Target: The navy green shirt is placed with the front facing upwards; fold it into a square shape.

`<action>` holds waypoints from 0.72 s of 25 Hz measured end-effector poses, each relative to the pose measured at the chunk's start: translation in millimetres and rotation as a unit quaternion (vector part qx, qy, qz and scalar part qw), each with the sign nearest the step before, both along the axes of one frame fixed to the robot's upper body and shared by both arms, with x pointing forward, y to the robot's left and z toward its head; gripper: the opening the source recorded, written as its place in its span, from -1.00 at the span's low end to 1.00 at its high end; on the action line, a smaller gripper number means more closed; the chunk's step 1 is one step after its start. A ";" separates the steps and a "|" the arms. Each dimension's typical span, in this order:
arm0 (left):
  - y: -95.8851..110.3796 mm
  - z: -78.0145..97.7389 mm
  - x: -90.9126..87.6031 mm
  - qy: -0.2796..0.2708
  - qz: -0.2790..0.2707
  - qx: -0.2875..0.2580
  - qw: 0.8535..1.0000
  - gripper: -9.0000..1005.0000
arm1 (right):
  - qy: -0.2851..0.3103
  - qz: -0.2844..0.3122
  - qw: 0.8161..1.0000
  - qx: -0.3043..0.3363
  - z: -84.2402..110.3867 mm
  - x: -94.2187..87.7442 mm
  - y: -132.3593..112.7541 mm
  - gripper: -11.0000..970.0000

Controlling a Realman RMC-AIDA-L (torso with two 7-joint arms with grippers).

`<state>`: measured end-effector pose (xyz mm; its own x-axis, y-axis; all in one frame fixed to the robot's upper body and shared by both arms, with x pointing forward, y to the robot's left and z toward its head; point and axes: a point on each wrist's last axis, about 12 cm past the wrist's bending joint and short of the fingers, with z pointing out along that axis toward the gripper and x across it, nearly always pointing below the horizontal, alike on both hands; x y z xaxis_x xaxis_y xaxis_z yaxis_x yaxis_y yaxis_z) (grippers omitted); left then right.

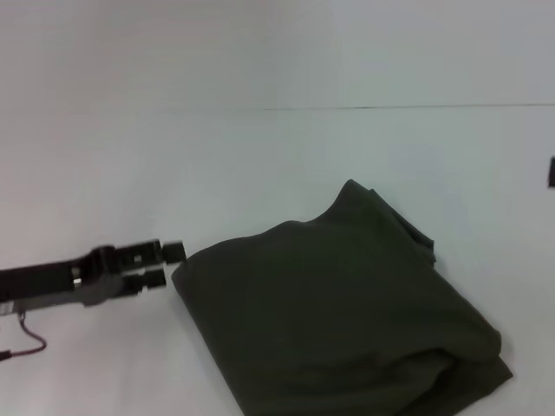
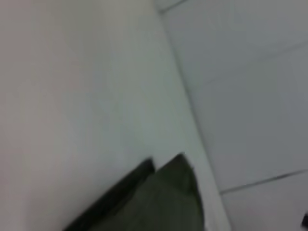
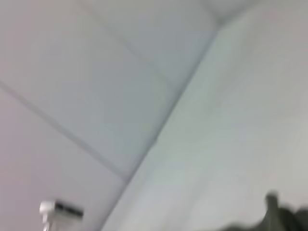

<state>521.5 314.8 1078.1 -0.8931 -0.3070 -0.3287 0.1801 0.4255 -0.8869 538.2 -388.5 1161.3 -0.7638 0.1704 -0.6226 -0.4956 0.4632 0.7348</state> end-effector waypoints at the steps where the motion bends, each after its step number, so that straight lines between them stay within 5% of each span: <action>1: 0.7 -0.7 -1.8 0.019 -0.011 0.012 1.000 0.70 | -0.011 -0.012 1.000 0.003 0.0 -1.3 -3.7 0.60; 18: -34.1 -16.0 23.7 0.044 -0.055 0.119 0.990 0.70 | -0.052 -0.075 0.996 0.024 -11.1 -22.8 -25.2 0.62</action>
<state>545.2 280.7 1062.1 -0.9452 -0.1297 -0.2996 0.1632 0.6070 -0.7778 515.4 -413.7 1150.2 -0.6588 0.3092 -0.6859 -0.4980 0.5042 0.7055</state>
